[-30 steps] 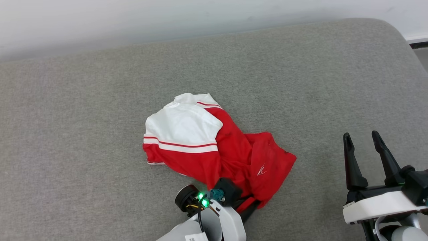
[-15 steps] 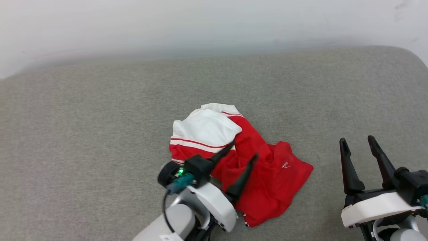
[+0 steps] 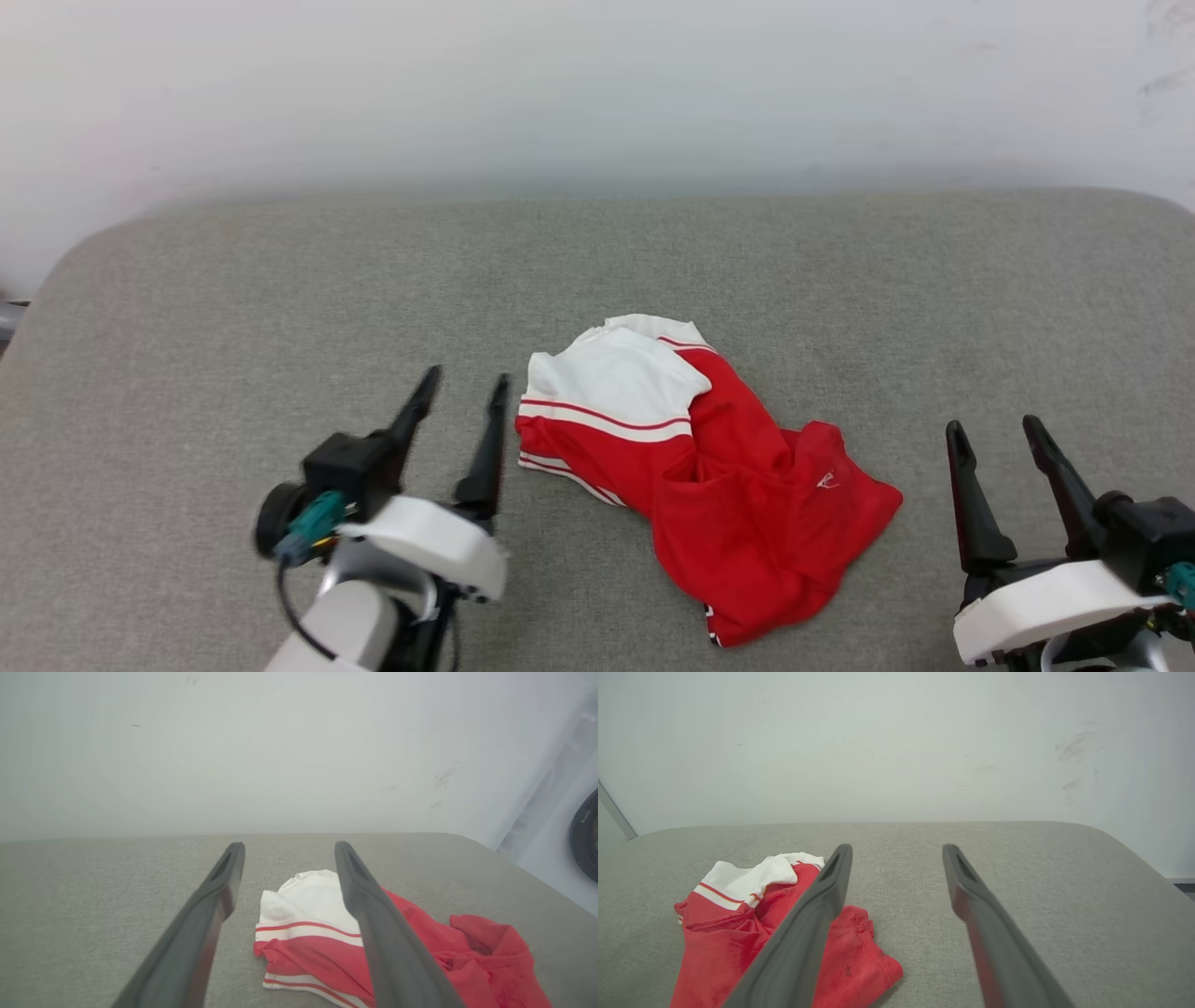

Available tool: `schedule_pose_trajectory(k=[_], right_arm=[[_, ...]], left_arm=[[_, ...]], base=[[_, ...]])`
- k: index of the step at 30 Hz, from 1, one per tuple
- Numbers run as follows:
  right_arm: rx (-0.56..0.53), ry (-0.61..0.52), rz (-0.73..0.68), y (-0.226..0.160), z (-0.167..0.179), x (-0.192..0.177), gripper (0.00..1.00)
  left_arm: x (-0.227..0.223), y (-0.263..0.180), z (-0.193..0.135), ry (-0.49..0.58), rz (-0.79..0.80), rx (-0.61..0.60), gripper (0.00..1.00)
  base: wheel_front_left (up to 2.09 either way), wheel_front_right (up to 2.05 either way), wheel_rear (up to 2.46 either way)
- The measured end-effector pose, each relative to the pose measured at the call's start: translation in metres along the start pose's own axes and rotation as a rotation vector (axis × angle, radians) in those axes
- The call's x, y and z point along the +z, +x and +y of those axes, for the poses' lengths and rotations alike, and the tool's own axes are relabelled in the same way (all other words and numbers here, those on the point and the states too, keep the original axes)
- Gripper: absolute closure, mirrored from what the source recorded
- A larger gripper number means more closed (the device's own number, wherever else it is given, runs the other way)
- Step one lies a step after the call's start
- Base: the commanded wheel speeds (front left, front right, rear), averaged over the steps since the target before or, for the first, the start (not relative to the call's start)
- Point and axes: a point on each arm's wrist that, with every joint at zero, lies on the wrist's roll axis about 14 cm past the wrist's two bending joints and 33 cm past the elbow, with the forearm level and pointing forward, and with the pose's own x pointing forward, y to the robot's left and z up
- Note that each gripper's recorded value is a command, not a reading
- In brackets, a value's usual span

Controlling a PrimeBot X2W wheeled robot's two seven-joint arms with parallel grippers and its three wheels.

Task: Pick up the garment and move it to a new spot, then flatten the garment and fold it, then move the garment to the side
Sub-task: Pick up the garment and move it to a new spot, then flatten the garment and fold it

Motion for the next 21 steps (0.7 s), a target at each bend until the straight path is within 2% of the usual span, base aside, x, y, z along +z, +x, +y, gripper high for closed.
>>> schedule_pose_trajectory(k=[8, 12, 21], right_arm=[[0.028, 0.009, 0.006, -0.005, 0.01, 0.0, 0.0], [0.031, 0.011, 0.007, -0.008, 0.011, 0.0, 0.0], [0.027, 0.011, 0.011, -0.012, 0.01, 0.001, 0.0]], left_arm=[[0.005, -0.035, 0.065, 0.105, 0.006, 0.181, 0.0], [0.002, -0.049, 0.074, 0.132, 0.022, 0.205, 0.0], [-0.003, -0.058, 0.073, 0.128, 0.038, 0.2, 0.0]], base=[[0.0, 0.0, 0.0], [0.0, 0.0, 0.0], [0.0, 0.0, 0.0]])
